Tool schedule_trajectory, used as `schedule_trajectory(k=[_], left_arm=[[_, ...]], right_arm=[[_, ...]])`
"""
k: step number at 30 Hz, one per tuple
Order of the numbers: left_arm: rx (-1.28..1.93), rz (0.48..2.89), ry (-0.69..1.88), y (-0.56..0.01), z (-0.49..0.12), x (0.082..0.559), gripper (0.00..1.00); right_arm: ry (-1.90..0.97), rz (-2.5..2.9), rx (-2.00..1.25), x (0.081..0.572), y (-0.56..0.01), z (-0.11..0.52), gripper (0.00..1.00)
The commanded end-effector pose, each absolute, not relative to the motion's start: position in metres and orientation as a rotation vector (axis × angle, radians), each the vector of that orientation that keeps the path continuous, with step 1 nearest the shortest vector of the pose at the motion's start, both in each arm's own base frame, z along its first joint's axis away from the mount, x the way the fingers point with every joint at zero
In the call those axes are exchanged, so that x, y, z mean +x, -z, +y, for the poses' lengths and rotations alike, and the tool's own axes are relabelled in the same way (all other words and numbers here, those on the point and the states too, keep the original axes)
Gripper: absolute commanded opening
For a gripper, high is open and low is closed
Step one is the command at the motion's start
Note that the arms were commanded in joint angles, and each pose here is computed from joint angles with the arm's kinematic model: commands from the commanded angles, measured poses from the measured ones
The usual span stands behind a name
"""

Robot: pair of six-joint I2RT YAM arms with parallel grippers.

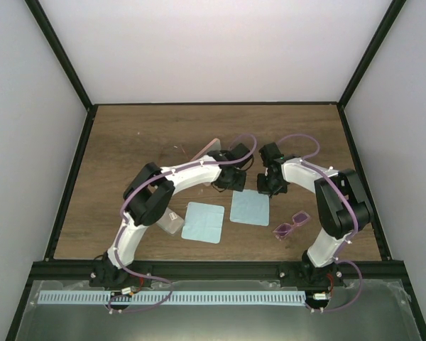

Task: Organize the sunglasses
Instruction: Fold the glasses cleaning cloth at the center of the board.

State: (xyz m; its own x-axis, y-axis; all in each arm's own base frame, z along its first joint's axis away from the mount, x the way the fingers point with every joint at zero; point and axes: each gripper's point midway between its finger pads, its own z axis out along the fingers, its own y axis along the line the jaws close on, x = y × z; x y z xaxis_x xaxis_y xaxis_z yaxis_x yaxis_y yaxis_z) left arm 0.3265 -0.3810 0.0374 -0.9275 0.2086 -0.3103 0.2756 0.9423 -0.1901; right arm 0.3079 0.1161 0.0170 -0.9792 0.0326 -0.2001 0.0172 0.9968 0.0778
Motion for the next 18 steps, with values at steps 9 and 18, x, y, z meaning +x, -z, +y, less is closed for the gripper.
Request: schedule_trajectory(k=[9,18], left_arm=[[0.532,2.846,0.309,-0.017,-0.376,0.314,0.47],[0.664,2.819,0.214,-0.007,-0.372,0.322,0.47]], right_arm=[[-0.112,3.011,0.018,0.295,0.007,0.12,0.01],[-0.135,3.022,0.016,0.292,0.011,0.122,0.01]])
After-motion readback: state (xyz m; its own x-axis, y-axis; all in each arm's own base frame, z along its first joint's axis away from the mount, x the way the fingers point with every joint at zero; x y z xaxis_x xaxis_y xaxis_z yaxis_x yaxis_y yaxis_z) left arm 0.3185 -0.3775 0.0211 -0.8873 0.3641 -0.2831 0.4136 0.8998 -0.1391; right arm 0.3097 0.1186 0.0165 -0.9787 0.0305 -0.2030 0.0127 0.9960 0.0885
